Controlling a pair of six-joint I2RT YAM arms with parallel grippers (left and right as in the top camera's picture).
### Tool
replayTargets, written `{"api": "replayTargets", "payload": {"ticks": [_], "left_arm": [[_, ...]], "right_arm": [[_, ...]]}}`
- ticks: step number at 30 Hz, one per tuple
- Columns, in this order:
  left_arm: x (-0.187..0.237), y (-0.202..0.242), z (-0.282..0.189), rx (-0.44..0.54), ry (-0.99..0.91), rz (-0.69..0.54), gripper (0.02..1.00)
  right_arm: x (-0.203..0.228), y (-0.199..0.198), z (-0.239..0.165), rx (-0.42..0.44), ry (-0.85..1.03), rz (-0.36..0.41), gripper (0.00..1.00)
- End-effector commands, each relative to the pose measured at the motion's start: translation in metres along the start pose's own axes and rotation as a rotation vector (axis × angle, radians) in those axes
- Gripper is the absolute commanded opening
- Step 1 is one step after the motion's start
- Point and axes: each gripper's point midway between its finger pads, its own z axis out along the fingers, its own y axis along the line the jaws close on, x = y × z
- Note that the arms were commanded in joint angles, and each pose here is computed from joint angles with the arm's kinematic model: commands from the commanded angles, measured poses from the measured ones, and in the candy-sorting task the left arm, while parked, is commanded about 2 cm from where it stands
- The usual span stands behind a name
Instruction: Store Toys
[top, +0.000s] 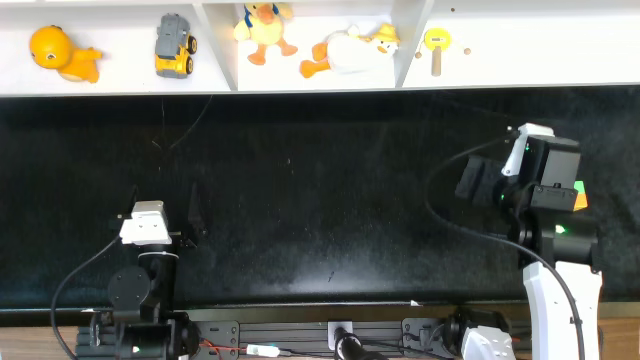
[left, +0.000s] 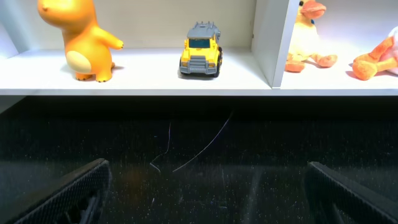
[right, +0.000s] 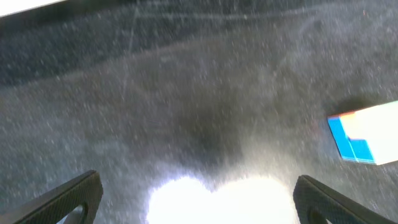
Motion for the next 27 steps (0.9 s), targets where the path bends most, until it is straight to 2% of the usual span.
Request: {"api": "replayTargets", "payload": {"ticks": [1, 4, 6, 7, 10, 13, 14, 20, 24, 27], "left_arm": [[0.0, 0.0, 0.0, 0.003, -0.005, -0.015, 0.998], [0.0, 0.0, 0.0, 0.003, -0.005, -0.015, 0.998], [0.0, 0.0, 0.0, 0.003, -0.005, -0.015, 0.998], [0.0, 0.0, 0.0, 0.003, -0.005, -0.015, 0.998], [0.0, 0.0, 0.0, 0.003, -0.005, -0.015, 0.998], [0.0, 0.0, 0.0, 0.003, -0.005, -0.015, 0.998], [0.0, 0.0, 0.0, 0.003, -0.005, -0.015, 0.998], [0.0, 0.0, 0.0, 0.003, -0.006, -0.015, 0.996], [0.0, 0.0, 0.0, 0.003, -0.005, -0.015, 0.998], [0.0, 0.0, 0.0, 0.003, -0.005, -0.015, 0.998]], "right_arm": [[-0.009, -0.008, 0.005, -0.017, -0.026, -0.007, 0.996], [-0.009, -0.038, 0.006, 0.072, -0.017, -0.061, 0.996], [-0.009, -0.062, 0.003, 0.148, -0.017, -0.051, 0.993], [-0.008, -0.07, 0.002, 0.168, -0.012, -0.069, 0.996], [-0.001, -0.087, 0.001, 0.19, 0.03, -0.221, 0.998], [0.01, -0.103, 0.007, 0.202, 0.107, -0.328, 0.998], [0.012, -0.11, 0.01, 0.213, 0.127, -0.332, 0.996], [0.025, -0.148, 0.025, 0.244, 0.192, -0.213, 1.0], [0.031, -0.173, 0.026, 0.234, 0.206, -0.301, 0.996], [0.035, -0.195, 0.027, 0.264, 0.204, -0.244, 0.996]]}}
